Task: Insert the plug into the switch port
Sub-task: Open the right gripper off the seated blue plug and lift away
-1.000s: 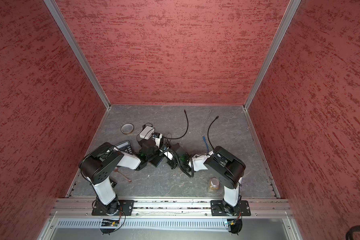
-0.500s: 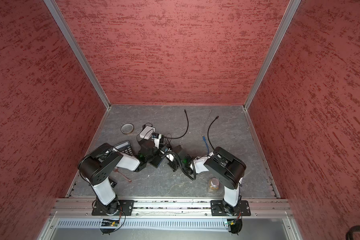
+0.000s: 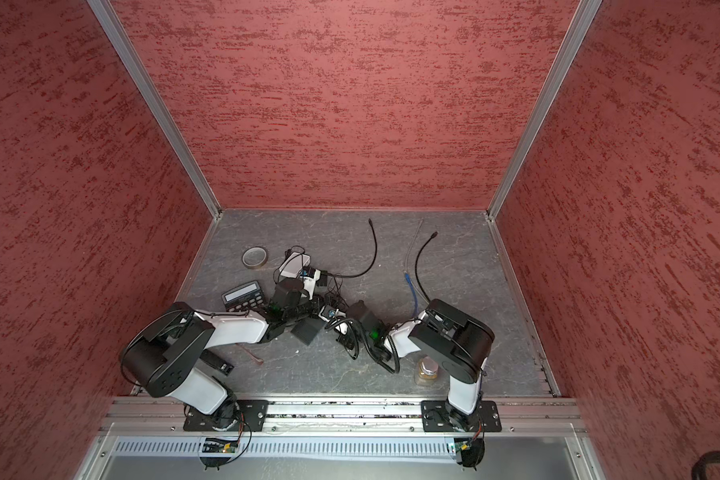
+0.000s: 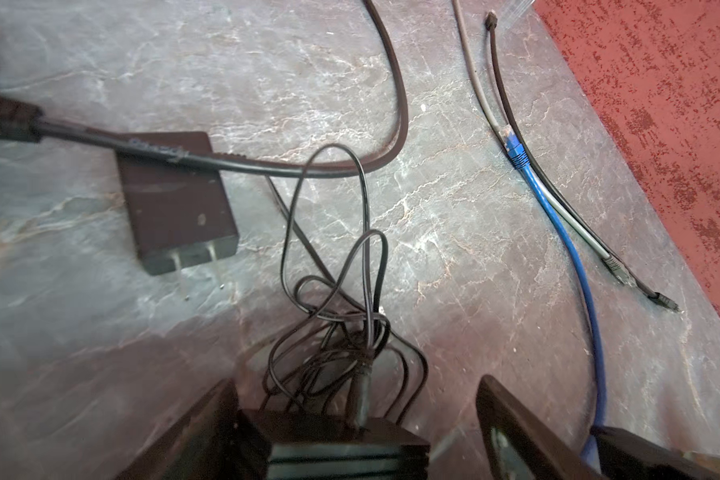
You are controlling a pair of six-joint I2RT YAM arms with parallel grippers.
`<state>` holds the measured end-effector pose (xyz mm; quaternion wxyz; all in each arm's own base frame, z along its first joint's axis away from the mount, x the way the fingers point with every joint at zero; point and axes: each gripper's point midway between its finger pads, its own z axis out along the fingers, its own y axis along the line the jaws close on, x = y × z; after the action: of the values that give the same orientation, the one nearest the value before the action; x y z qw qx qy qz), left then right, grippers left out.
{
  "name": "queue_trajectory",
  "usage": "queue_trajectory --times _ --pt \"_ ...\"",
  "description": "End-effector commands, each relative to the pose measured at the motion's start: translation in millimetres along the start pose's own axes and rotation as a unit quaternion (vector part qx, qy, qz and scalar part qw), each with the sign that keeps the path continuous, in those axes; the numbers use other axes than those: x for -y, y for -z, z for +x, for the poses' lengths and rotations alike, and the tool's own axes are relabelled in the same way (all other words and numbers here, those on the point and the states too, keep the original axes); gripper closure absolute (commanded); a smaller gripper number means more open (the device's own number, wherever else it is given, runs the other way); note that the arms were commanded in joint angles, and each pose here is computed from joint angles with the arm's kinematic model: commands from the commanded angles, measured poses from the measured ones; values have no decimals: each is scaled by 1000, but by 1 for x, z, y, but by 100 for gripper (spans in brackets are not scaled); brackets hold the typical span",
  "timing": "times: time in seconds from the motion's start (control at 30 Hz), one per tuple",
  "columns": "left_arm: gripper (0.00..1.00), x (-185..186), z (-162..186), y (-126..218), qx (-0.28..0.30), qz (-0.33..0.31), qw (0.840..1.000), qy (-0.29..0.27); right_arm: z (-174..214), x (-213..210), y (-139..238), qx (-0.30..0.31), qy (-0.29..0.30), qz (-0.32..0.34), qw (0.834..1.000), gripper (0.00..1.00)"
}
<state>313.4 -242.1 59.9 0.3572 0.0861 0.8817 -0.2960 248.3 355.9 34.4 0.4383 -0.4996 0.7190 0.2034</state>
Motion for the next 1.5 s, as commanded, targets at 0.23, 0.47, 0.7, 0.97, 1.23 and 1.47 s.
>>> queue_trajectory --times 0.23,0.47,0.7,0.97,1.23,1.47 --pt "0 -33 -4 37 18 -54 996 63 -53 4 2 65 102 -3 993 100" --pt "1 -58 -21 61 42 -95 992 71 -48 -5 -7 42 144 -42 988 100" --pt "0 -65 -30 80 72 -99 988 90 -39 1 -19 8 157 -48 986 100" --pt "0 -56 -26 96 94 -73 988 99 -21 15 -34 -27 139 -55 988 93" --pt "0 -56 -29 111 126 -77 983 110 -32 31 -27 -19 86 -25 996 57" --pt "0 -46 -30 116 129 -62 984 103 -54 48 -9 13 25 5 1000 41"
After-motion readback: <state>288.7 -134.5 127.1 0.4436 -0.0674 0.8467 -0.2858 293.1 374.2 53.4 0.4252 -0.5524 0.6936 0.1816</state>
